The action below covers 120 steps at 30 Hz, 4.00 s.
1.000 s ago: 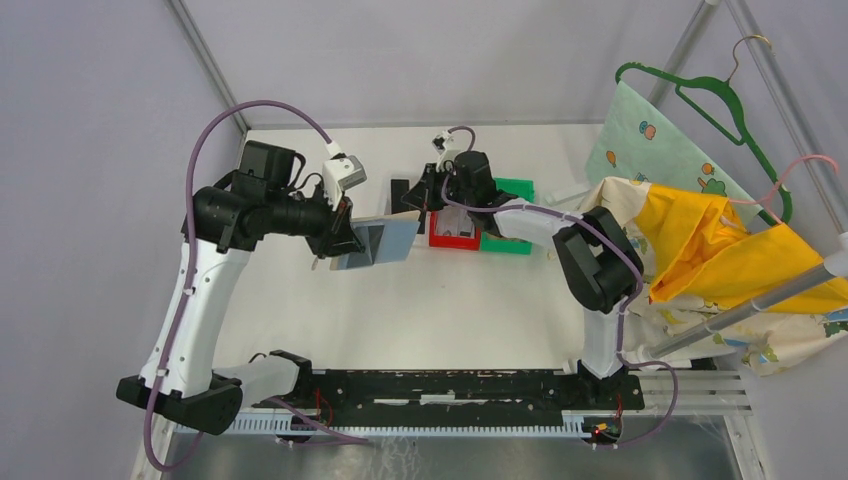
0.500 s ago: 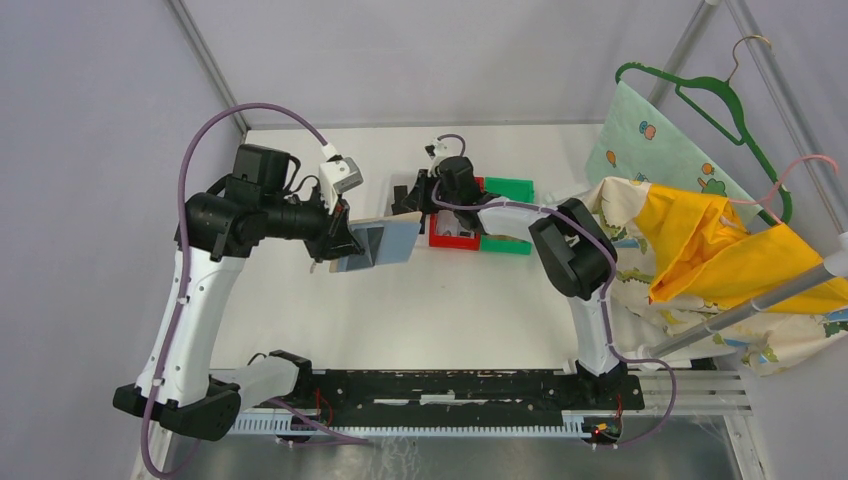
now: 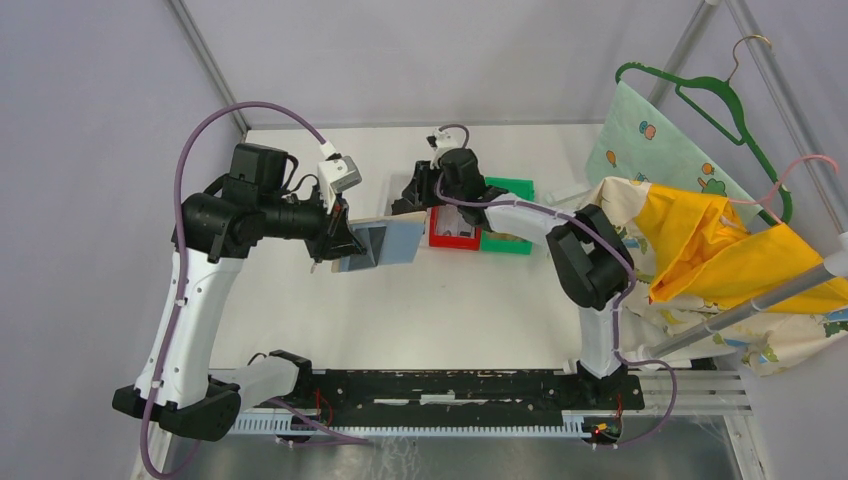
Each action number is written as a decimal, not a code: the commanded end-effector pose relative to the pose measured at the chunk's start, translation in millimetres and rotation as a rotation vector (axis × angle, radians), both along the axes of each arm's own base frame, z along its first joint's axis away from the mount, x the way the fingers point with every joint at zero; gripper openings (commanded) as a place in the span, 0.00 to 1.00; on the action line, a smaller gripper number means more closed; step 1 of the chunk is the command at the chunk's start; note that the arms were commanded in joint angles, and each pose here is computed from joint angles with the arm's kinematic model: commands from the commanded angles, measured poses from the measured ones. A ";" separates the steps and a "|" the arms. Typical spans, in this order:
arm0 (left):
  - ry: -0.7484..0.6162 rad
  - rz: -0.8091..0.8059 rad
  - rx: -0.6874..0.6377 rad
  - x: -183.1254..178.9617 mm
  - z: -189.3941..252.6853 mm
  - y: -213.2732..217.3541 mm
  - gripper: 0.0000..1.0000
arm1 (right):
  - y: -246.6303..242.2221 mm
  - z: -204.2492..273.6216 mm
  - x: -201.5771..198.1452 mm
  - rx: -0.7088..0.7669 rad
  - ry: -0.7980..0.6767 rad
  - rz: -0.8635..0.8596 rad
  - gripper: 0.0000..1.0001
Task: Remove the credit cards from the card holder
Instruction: Place the credit card in the storage box, then place the card holder at the center of the board, then reset both arms
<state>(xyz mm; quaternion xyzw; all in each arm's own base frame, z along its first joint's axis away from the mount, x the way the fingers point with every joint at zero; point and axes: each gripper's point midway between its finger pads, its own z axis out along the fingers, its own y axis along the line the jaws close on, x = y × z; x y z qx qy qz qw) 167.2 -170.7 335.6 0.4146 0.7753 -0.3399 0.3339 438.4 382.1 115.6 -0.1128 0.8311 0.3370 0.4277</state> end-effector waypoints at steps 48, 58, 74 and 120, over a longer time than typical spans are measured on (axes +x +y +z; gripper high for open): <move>0.006 -0.129 0.415 56.4 -188.0 23.7 0.02 | -111.3 117.8 -220.1 0.184 -0.313 0.298 0.98; 0.006 0.075 0.572 121.3 -235.5 25.8 0.15 | -140.0 80.4 -196.7 -0.031 -0.272 0.146 0.98; -0.033 0.275 0.228 149.5 -169.1 17.9 1.00 | -245.2 43.1 -161.4 -0.269 -0.219 -0.362 0.98; -0.432 0.981 -0.186 223.4 -235.9 186.9 1.00 | -459.6 -24.6 -178.1 -0.613 -0.512 -1.125 0.98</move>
